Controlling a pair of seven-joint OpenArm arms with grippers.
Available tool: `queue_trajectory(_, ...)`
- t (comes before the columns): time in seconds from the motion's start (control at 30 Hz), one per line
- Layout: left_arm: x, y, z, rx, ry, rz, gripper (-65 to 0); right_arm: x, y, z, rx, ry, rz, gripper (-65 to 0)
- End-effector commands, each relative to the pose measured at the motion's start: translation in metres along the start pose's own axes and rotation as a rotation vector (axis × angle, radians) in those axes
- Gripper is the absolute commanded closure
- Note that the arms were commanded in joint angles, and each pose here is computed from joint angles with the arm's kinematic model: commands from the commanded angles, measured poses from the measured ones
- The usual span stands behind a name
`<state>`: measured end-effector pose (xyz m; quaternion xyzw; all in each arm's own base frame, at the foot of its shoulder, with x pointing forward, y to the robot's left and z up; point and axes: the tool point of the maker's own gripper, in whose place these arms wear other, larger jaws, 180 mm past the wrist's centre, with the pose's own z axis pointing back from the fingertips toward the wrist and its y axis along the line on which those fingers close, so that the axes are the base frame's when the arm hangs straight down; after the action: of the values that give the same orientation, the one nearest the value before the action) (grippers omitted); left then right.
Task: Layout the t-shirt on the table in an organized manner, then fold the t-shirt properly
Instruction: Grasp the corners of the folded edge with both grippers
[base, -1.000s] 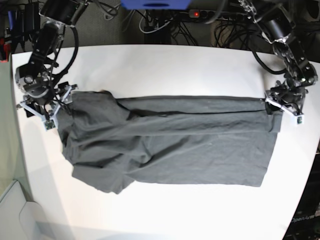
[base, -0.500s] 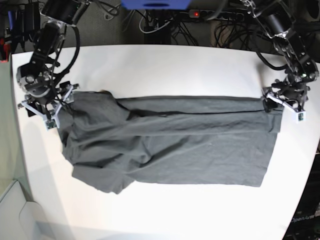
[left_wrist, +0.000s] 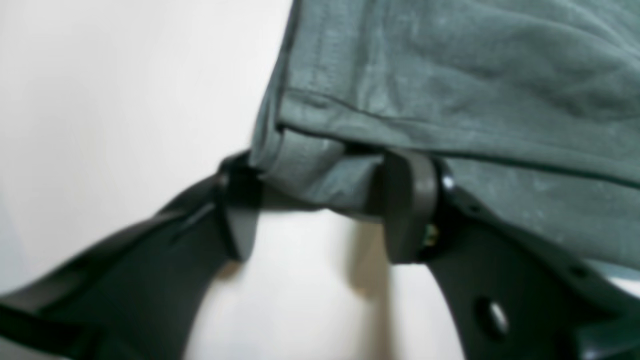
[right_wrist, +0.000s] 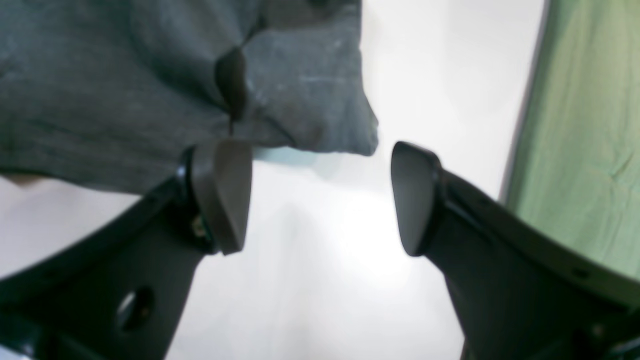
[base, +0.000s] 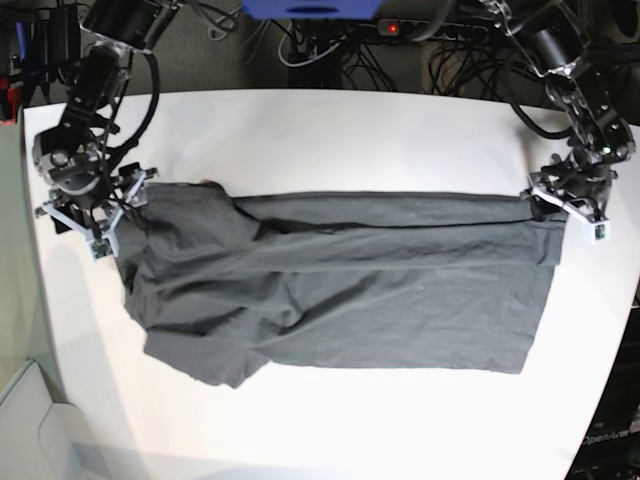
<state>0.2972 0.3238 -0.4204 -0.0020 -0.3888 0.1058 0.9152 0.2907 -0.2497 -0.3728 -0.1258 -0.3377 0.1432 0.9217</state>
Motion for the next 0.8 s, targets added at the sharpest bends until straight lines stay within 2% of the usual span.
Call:
queue_trajectory(0.0, 0.016, 0.003, 0.002, 0.004, -0.045, -0.006, -32.1, 0.015, -0.007, 0.003, -0.019, -0.048, -0.001, -43.9)
queue_trajectory(0.43, 0.017, 0.004, 0.002, 0.006, -0.046, -0.006, -4.6, 0.027, -0.013, 0.002, -0.031, -0.074, -0.01, -43.9)
queue_trajectory(0.57, 0.016, 0.004, 0.002, 0.006, -0.041, -0.006, -0.4, 0.022, -0.009, -0.012, 0.0, -0.045, -0.025, -43.9)
queue_trajectory(0.77, 0.017, 0.006, 0.003, 0.01, -0.041, -0.01, -0.6, 0.004, -0.029, -0.026, -0.011, 0.01, -0.099, -43.9)
